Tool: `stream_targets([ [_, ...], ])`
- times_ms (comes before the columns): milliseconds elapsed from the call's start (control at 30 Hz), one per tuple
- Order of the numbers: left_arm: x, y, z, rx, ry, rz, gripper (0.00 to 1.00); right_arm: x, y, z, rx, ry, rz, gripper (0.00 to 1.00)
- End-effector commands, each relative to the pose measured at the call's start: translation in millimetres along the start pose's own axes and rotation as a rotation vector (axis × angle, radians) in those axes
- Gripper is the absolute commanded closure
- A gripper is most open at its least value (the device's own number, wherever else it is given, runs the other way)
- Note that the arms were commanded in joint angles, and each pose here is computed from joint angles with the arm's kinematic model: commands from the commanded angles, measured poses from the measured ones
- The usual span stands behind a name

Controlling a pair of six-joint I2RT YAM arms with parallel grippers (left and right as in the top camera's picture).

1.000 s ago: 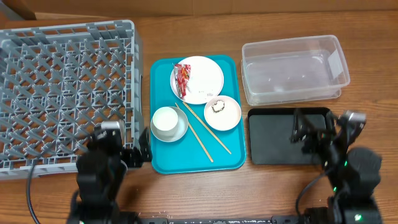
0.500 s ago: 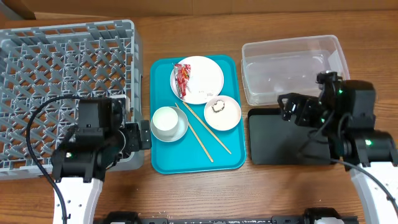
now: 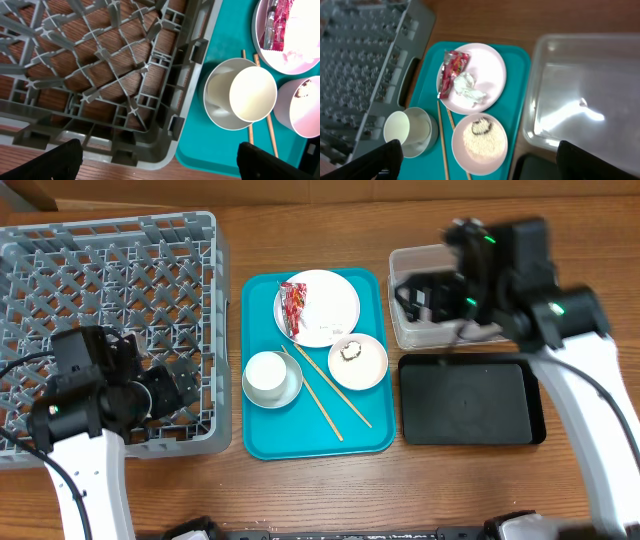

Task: Sort waste into correct bins and load items into the dishwasher
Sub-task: 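Reach right gripper to the plate and grasp the white tissue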

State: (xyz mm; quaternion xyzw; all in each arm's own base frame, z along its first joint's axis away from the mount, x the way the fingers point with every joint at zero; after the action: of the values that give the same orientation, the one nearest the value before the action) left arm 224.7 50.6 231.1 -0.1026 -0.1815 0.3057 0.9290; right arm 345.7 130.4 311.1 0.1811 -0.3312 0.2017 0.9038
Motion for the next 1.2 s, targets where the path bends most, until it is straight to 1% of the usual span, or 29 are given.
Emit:
stream_targets([
  [0, 6.6, -7.2, -1.7, -0.045, 0.030, -0.017, 0.00, 27.1, 26.0, -33.6, 0.002, 0.008, 0.184, 0.00],
  [67, 5.7, -7.5, -4.4, -0.042, 0.047, -0.017, 0.00, 31.9, 40.2, -63.5, 0.011, 0.010, 0.240, 0.00],
  [167, 6.0, -7.5, -5.4, -0.042, 0.050, -0.016, 0.00, 30.2, 54.2, -101.9, 0.029, 0.025, 0.275, 0.00],
  [233, 5.9, -7.6, -5.4, -0.042, 0.050, -0.017, 0.00, 24.2, 64.4, -134.0, 0.047, 0.046, 0.299, 0.00],
  [367, 5.4, -7.5, -5.4, -0.041, 0.053, -0.016, 0.00, 6.2, 69.1, -188.8, 0.012, 0.101, 0.327, 0.04],
  [500, 5.5, -7.5, -5.4, -0.041, 0.052, -0.016, 0.00, -14.1, 68.3, -226.3, -0.009, 0.158, 0.339, 0.04],
  [667, 5.6, -7.5, -5.4, -0.041, 0.052, -0.016, 0.00, -41.5, 64.8, -260.5, -0.001, 0.236, 0.337, 0.10],
  [700, 6.0, -7.6, -5.4, -0.042, 0.050, -0.017, 0.00, -47.0, 63.2, -266.8, -0.001, 0.251, 0.335, 0.13],
  [733, 6.4, -7.8, -5.4, -0.043, 0.047, -0.017, 0.00, -55.2, 60.9, -275.0, -0.002, 0.275, 0.329, 0.19],
  [800, 6.9, -7.9, -5.4, -0.043, 0.045, -0.018, 0.00, -64.9, 58.3, -283.4, -0.002, 0.303, 0.326, 0.26],
  [900, 6.9, -7.9, -5.4, -0.043, 0.045, -0.018, 0.00, -69.0, 57.1, -287.6, -0.002, 0.313, 0.325, 0.37],
  [967, 6.9, -7.9, -5.4, -0.043, 0.045, -0.018, 0.00, -67.8, 57.1, -287.8, -0.003, 0.307, 0.325, 0.50],
  [1000, 6.9, -7.9, -5.4, -0.043, 0.045, -0.018, 0.00, -66.6, 57.3, -287.2, -0.003, 0.304, 0.326, 0.58],
  [1033, 7.0, -7.9, -5.4, -0.043, 0.045, -0.018, 0.00, -66.5, 57.3, -287.2, -0.004, 0.304, 0.326, 0.61],
  [1067, 7.4, -8.1, -5.4, -0.044, 0.042, -0.018, 0.00, -65.9, 57.5, -285.9, -0.004, 0.303, 0.321, 0.75],
  [1100, 7.6, -8.1, -5.4, -0.044, 0.042, -0.019, 0.00, -64.5, 57.3, -284.6, -0.005, 0.301, 0.318, 0.84],
  [1133, 7.6, -8.1, -5.4, -0.044, 0.041, -0.019, 0.00, -61.5, 57.7, -281.9, -0.006, 0.296, 0.317, 0.92],
  [1167, 7.6, -8.1, -5.4, -0.044, 0.042, -0.019, 0.00, -55.4, 57.8, -276.2, -0.007, 0.286, 0.316, 0.96],
])
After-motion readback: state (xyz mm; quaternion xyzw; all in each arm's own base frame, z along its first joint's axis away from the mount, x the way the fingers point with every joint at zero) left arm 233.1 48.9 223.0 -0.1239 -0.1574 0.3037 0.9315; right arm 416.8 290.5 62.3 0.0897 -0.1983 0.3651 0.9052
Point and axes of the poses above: each gripper's point midway between its finger pads, its own z axis back along the fingers, its own y axis along the line the jaws close on, x = y × z, the point moved 5 cm from there along z, back along the fingers, and after that the axes turned 12 degrees about z, right-handed, at the moved point
